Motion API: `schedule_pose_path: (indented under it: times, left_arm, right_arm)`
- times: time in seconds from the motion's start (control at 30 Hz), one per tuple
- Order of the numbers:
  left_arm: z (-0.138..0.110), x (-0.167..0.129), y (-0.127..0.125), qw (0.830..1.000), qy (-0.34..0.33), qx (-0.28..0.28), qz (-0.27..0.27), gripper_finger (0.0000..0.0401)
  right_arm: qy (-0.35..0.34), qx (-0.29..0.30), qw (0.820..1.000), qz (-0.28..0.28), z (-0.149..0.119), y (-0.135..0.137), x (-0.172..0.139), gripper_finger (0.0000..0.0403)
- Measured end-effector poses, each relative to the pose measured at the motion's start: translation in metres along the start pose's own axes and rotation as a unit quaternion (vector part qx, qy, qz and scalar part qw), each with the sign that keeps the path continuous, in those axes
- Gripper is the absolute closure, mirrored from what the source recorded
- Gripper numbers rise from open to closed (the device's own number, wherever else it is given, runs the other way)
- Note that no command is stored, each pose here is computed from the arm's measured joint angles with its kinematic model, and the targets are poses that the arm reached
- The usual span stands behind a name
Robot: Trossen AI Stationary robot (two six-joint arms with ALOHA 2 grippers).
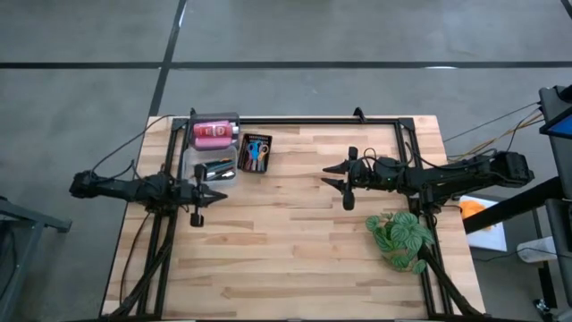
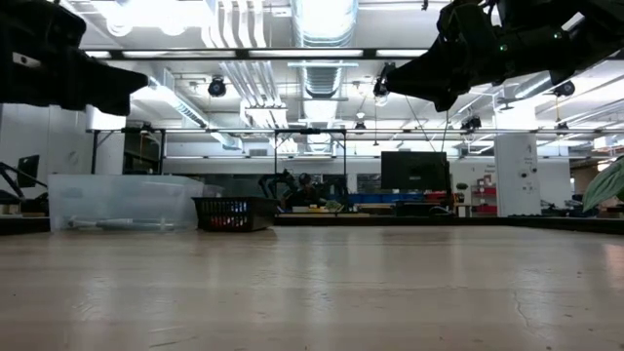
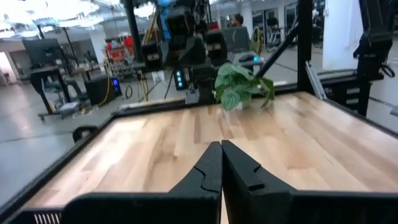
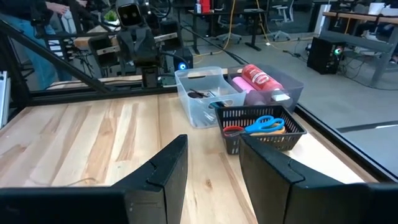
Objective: Pick & Place Paint Supplies
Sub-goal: Return to Home Position
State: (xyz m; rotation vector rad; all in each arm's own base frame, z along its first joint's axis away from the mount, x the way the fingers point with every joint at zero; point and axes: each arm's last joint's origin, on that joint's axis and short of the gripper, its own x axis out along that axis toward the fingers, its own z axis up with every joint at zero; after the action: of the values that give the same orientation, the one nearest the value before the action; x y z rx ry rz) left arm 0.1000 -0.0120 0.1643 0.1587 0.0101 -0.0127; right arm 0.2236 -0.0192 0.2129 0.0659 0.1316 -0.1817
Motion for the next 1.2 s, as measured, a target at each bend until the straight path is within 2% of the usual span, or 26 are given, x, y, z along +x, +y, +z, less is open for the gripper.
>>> schedule_pose_path:
  times: [0.4, 0.57, 0.83, 0.9, 1.03, 1.2]
  left_arm:
    - [-0.004, 0.002, -0.001, 1.000, 0.021, -0.001, -0.002, 0.0401]
    - [-0.004, 0.002, -0.001, 1.000, 0.021, -0.001, -0.002, 0.0401]
    - [-0.004, 0.002, -0.001, 1.000, 0.021, -0.001, -0.002, 0.0401]
    - [-0.004, 0.002, -0.001, 1.000, 0.021, -0.001, -0.002, 0.0401]
    - [-0.004, 0.002, -0.001, 1.000, 0.021, -0.001, -0.002, 0.0401]
    - [-0.004, 0.002, -0.001, 1.000, 0.021, -0.001, -0.002, 0.0401]
  right_arm:
    - [0.000, 0.000, 1.000, 0.000, 0.000, 0.000, 0.000, 0.0261]
    - [-0.008, 0.024, 1.000, 0.001, 0.002, 0.000, -0.001, 0.0261]
    - [-0.007, 0.029, 1.000, 0.001, 0.001, 0.000, 0.000, 0.0261]
    - [-0.009, 0.025, 1.000, 0.010, 0.002, 0.000, 0.000, 0.0261]
    - [-0.005, 0.023, 0.998, 0.063, 0.000, -0.002, -0.004, 0.0261]
    - [-0.006, 0.047, 0.997, 0.055, -0.012, -0.008, -0.022, 0.0261]
